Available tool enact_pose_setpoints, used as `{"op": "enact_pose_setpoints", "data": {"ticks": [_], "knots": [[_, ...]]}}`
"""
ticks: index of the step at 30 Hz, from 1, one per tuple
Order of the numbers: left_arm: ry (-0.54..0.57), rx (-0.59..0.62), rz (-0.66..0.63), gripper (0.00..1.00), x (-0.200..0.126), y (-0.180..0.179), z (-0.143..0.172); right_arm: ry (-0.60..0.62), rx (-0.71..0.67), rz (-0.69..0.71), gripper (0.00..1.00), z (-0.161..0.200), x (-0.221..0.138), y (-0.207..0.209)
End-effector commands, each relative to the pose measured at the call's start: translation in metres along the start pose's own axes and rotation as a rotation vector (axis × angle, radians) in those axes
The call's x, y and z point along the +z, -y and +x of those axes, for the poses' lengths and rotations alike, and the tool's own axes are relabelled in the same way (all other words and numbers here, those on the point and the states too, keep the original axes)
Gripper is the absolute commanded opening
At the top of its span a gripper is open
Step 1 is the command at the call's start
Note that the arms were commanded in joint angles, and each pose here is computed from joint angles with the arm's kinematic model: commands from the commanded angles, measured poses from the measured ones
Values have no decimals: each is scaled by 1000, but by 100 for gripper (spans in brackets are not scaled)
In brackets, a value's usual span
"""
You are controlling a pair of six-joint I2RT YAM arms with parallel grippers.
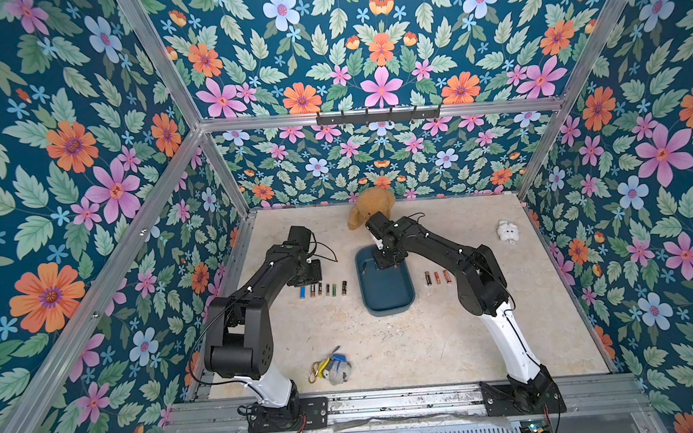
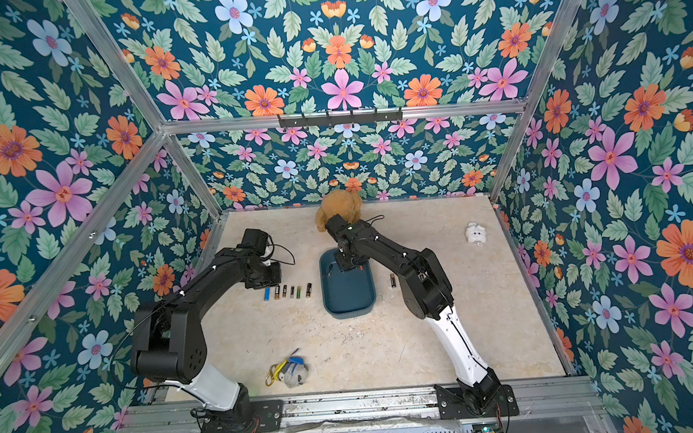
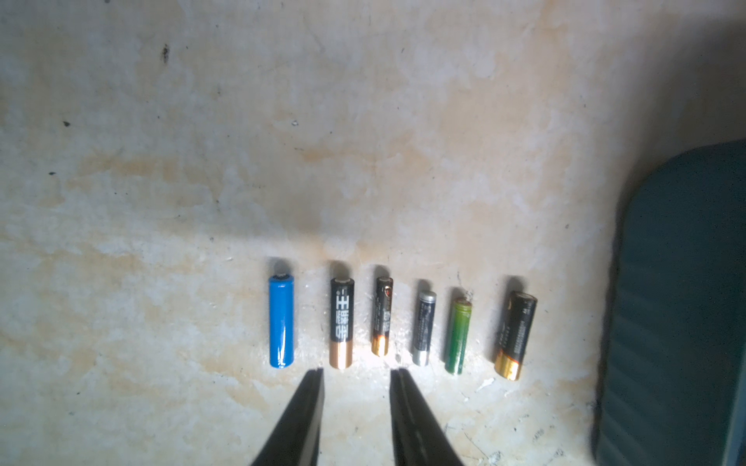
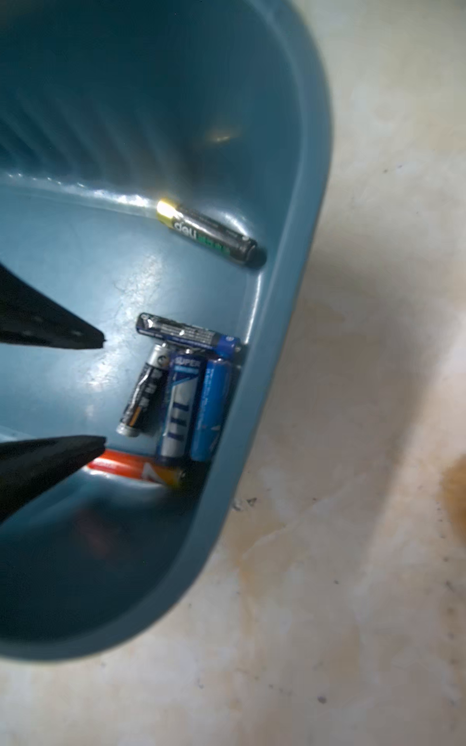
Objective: Take the batteries out of the storage box
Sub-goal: Pick up the battery from the storage box.
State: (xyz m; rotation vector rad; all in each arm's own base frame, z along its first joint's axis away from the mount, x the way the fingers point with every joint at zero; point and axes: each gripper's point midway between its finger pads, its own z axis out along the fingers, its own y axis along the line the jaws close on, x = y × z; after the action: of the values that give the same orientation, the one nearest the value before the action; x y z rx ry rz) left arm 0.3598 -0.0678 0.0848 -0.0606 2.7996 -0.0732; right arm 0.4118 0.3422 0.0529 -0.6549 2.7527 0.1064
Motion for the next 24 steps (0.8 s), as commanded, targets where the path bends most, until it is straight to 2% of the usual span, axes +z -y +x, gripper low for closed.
{"op": "enact_pose_setpoints", "data": {"ticks": [1,24], "knots": [[-8,-5,-5,34,-1,-1,2,-10,-32,-29,42,1,8,-6],[-17,-9,-11,34,0,-2,5,9,-113,-22,44,3,14,-4]]}}
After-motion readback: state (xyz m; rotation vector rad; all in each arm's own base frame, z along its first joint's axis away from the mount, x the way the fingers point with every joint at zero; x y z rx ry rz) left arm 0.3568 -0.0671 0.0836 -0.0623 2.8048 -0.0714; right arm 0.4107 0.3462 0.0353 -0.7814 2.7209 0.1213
